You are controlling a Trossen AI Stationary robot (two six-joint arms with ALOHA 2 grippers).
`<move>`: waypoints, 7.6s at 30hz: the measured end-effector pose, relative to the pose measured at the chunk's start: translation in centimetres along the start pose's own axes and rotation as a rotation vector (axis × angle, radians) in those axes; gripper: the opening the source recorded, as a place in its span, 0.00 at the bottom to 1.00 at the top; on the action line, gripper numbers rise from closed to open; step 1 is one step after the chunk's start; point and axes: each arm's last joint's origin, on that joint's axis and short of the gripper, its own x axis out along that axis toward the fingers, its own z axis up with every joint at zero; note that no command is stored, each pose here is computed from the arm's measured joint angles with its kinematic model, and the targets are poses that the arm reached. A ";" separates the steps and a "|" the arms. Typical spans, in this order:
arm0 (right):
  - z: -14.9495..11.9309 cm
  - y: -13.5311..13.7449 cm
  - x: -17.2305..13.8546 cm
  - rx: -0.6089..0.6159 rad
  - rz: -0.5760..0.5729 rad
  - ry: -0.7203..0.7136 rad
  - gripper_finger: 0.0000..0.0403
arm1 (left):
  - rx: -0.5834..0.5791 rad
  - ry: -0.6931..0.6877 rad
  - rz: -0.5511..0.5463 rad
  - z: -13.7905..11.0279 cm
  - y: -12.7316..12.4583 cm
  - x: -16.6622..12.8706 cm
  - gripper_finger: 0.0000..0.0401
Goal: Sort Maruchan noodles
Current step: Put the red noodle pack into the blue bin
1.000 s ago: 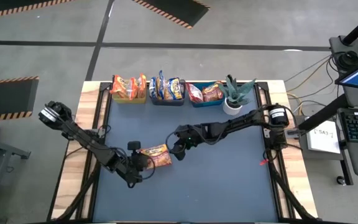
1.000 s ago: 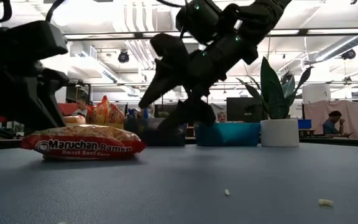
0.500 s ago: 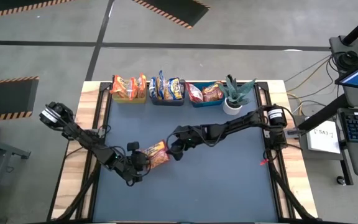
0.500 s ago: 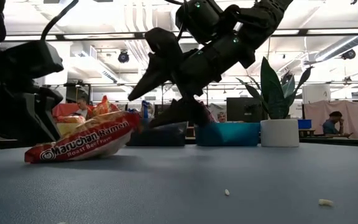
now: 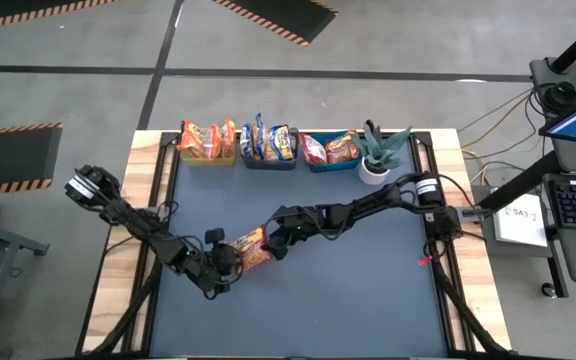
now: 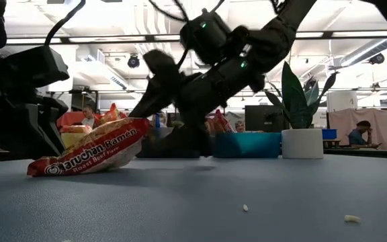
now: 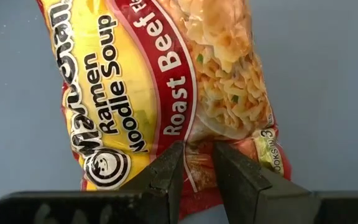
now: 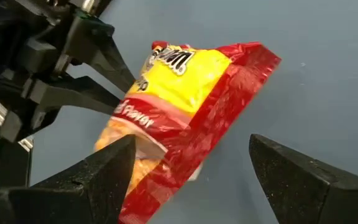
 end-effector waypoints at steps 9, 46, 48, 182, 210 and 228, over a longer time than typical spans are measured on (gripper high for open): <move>0.6 0.2 3.0 -0.067 0.113 0.024 0.73 | -0.001 0.003 -0.008 0.0 -0.1 0.1 0.19; 1.1 0.3 2.5 -0.133 0.099 0.080 0.33 | 0.018 0.052 -0.039 1.6 0.4 -2.5 0.43; 1.2 0.5 2.3 -0.153 0.098 0.081 0.33 | 0.040 0.064 -0.030 2.1 0.6 -3.2 0.45; 11.7 2.9 -13.1 -0.314 -0.153 -0.091 0.27 | 0.159 -0.529 0.819 11.7 6.8 -17.2 0.42; 20.1 -11.9 -24.2 -0.035 -0.791 0.078 0.27 | 0.209 -0.502 0.867 10.7 6.8 -16.2 0.42; 22.8 -14.2 -21.1 0.035 -0.916 0.287 0.42 | 0.217 -0.499 0.869 10.6 6.8 -16.1 0.42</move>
